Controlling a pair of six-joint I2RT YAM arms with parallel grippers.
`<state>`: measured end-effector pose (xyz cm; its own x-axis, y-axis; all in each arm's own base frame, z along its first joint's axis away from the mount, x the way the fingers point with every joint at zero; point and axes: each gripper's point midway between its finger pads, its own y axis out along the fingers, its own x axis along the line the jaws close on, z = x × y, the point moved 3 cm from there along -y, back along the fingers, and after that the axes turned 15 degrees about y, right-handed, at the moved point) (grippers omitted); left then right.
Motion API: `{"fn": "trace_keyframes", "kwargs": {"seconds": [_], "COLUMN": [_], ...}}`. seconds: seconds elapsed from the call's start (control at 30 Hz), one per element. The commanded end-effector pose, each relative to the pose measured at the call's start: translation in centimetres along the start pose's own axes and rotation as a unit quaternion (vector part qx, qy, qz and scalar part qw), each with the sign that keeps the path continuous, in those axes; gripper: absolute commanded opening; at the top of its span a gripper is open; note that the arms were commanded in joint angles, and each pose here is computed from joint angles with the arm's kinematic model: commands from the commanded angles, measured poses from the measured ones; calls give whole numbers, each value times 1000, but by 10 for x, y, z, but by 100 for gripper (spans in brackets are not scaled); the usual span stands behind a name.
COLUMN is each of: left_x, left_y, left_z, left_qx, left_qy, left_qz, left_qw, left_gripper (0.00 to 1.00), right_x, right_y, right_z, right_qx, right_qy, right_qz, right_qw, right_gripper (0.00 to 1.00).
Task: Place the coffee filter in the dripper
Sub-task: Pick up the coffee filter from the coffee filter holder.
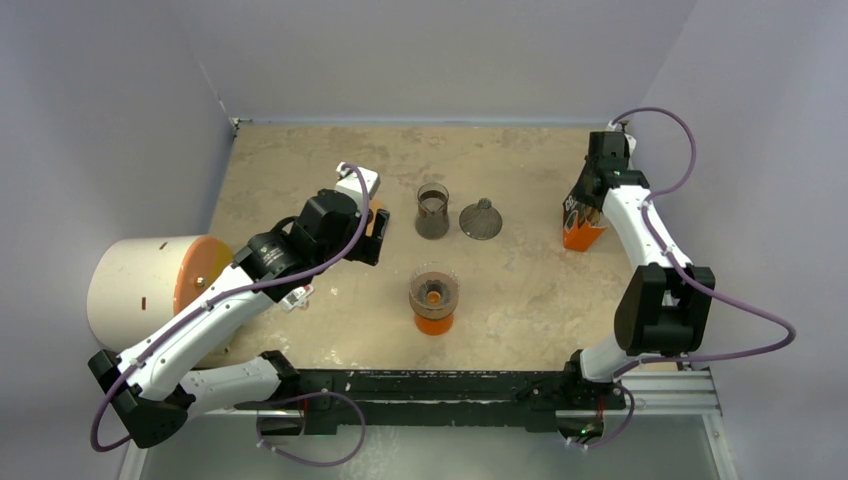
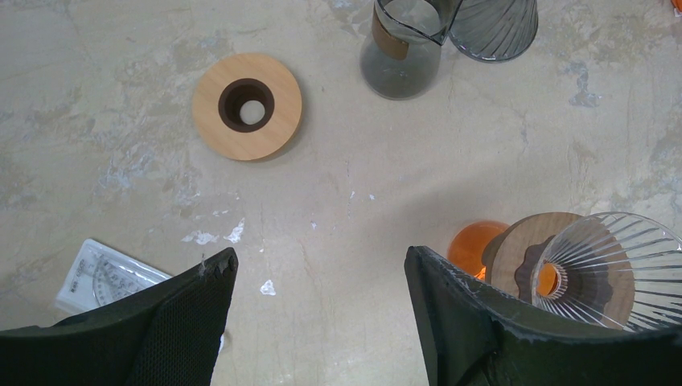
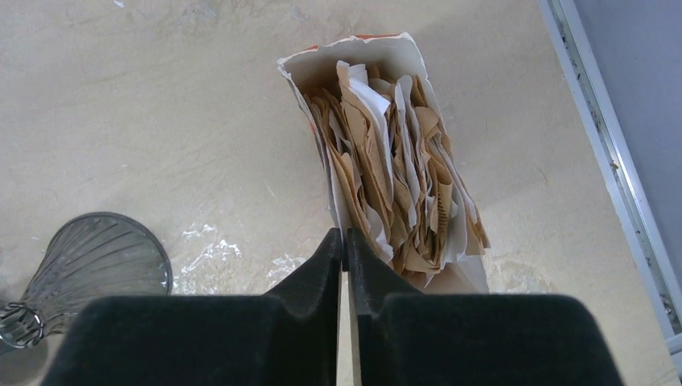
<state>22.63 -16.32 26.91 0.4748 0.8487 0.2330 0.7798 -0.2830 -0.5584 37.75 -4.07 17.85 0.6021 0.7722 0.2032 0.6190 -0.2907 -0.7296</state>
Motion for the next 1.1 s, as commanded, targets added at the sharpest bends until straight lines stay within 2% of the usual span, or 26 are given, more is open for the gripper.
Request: {"fn": "trace_keyframes", "kwargs": {"seconds": [0.0,0.07,1.07], "left_x": [4,4,2], "left_y": [3,2,5], "left_z": [-4,-4,-3], "left_qx": [-11,-11,-7], "left_qy": [-2,-2,-1], "left_qz": [-11,-11,-7], "left_qw": [1000,1000,1000], "left_gripper": [75,75,75], "right_x": [-4,-5,11], "right_y": [3,3,-36], "right_z": [-5,-5,-38], "right_qx": [-13,-13,-54], "right_qy": [7,6,12], "right_qz": [10,11,-36], "right_qw": [1000,1000,998], "right_gripper": [5,0,0]}}
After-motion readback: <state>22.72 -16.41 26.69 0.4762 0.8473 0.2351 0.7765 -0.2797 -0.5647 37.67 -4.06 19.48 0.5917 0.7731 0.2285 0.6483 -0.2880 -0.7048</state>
